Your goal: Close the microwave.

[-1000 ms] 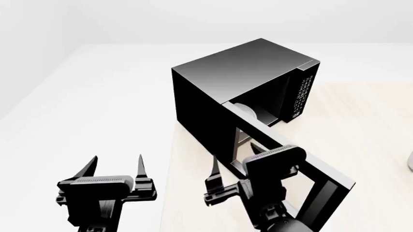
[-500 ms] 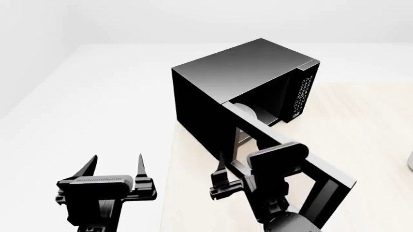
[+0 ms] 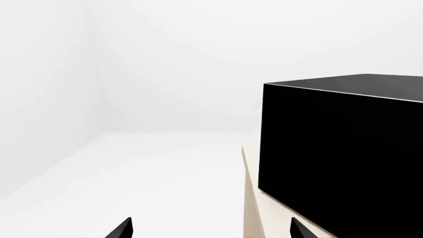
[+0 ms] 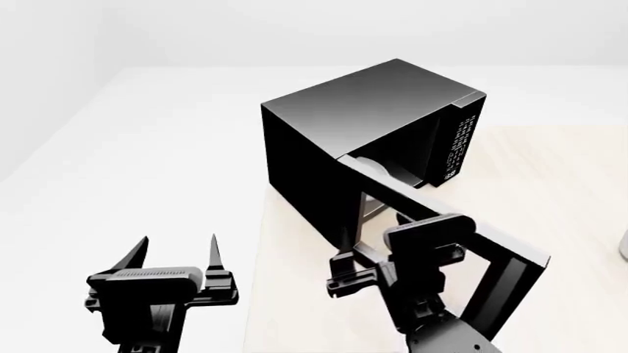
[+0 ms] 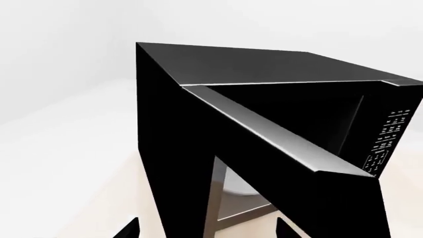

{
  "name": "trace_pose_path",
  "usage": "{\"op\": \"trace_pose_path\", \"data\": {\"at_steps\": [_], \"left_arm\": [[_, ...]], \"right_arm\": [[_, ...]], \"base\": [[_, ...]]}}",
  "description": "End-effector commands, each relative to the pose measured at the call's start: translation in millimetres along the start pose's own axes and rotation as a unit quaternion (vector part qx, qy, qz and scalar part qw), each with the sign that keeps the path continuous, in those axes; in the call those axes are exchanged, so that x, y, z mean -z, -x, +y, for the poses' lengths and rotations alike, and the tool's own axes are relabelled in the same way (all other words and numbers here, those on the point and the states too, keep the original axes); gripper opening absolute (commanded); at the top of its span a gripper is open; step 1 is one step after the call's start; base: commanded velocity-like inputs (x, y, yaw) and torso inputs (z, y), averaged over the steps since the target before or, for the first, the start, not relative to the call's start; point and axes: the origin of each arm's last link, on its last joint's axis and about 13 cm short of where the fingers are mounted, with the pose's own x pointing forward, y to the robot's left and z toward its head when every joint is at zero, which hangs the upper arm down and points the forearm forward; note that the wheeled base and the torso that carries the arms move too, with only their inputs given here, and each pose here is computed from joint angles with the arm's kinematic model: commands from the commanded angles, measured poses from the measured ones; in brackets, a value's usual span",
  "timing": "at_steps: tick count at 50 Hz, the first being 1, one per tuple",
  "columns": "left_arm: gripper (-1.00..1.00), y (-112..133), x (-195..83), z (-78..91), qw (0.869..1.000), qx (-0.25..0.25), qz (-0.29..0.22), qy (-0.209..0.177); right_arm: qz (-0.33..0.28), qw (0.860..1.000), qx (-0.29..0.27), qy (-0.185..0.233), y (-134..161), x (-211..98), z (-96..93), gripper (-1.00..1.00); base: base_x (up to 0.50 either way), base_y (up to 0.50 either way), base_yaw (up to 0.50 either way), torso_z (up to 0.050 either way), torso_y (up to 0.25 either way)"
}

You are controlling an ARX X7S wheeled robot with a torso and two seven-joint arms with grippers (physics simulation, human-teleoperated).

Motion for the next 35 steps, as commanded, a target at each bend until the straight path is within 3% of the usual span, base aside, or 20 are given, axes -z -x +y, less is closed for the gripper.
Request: {"op": "trace_pose_path", "data": {"at_steps": [1, 35], "left_arm": [[1.00, 0, 0, -0.3, 1.000, 0.000, 0.001, 0.000], [1.00, -1, 0, 0.4, 1.000, -0.001, 0.000, -0.001]], "right_arm": [[0.023, 0.999, 0.028, 0.007, -4, 10, -6.8, 1.00], [0.031, 0.997, 0.062, 0.015, -11, 12, -23.6, 1.00]], "base": [[0.00, 0.00, 0.00, 0.000, 0.000], [0.00, 0.00, 0.00, 0.000, 0.000]]}}
